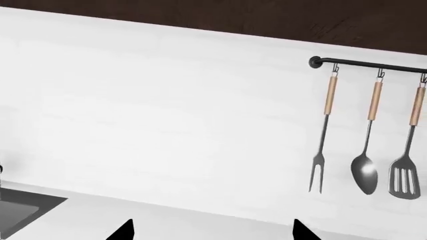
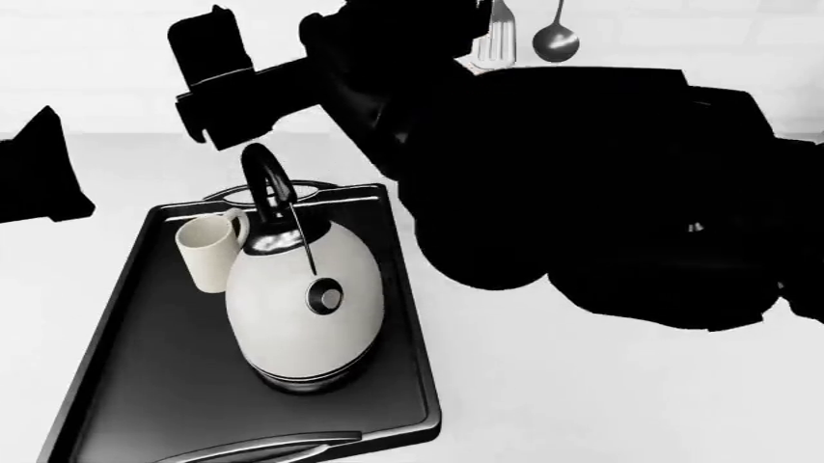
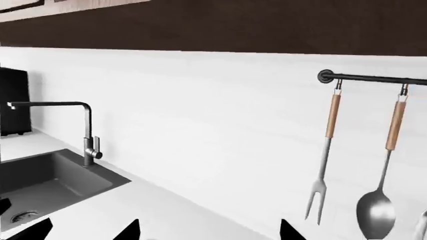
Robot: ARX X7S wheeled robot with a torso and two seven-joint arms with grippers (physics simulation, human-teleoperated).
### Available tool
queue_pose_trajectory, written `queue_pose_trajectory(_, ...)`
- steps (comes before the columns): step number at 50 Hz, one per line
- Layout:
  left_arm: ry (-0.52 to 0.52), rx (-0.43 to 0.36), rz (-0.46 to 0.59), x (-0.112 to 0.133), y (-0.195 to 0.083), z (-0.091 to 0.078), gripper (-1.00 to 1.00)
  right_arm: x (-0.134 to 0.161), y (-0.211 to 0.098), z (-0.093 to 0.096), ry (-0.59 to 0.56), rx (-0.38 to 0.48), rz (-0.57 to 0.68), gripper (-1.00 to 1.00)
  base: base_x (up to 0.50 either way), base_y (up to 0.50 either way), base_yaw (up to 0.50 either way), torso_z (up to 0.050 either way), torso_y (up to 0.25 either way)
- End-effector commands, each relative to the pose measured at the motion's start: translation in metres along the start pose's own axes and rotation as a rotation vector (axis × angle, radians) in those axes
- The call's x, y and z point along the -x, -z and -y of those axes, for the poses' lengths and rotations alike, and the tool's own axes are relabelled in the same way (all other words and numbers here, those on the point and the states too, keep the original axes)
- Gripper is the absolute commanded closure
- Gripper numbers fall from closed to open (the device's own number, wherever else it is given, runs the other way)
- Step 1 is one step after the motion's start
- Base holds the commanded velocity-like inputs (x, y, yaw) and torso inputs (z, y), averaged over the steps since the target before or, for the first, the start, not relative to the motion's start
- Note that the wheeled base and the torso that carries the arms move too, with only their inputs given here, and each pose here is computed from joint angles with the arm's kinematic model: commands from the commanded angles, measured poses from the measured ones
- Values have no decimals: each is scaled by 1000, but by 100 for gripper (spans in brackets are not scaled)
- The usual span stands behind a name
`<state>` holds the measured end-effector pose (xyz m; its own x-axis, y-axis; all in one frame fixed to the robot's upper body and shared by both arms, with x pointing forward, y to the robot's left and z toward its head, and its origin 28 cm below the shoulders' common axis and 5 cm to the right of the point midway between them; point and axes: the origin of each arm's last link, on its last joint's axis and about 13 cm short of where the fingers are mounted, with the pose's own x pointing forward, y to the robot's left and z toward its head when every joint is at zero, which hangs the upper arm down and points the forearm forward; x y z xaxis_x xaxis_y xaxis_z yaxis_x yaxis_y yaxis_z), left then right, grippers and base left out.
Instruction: Pick the kettle from the counter and place it on the tray. Then pick the mug from the cabinet and place it on the tray. Then close the cabinet doors.
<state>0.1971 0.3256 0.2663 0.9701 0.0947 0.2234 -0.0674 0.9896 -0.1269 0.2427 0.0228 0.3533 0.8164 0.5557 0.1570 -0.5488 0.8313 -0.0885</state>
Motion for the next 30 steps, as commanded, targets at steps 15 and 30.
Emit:
queue_pose_trajectory(15,115,-59,379,39,-64,50,-100,115,-15,41,467,308,424,-100,0,0,0,0,0)
queue_pose_trajectory(30,134,-87,429,41,-65,64,-100,150,-13,59,618,321,498,-100,0,0,0,0,0)
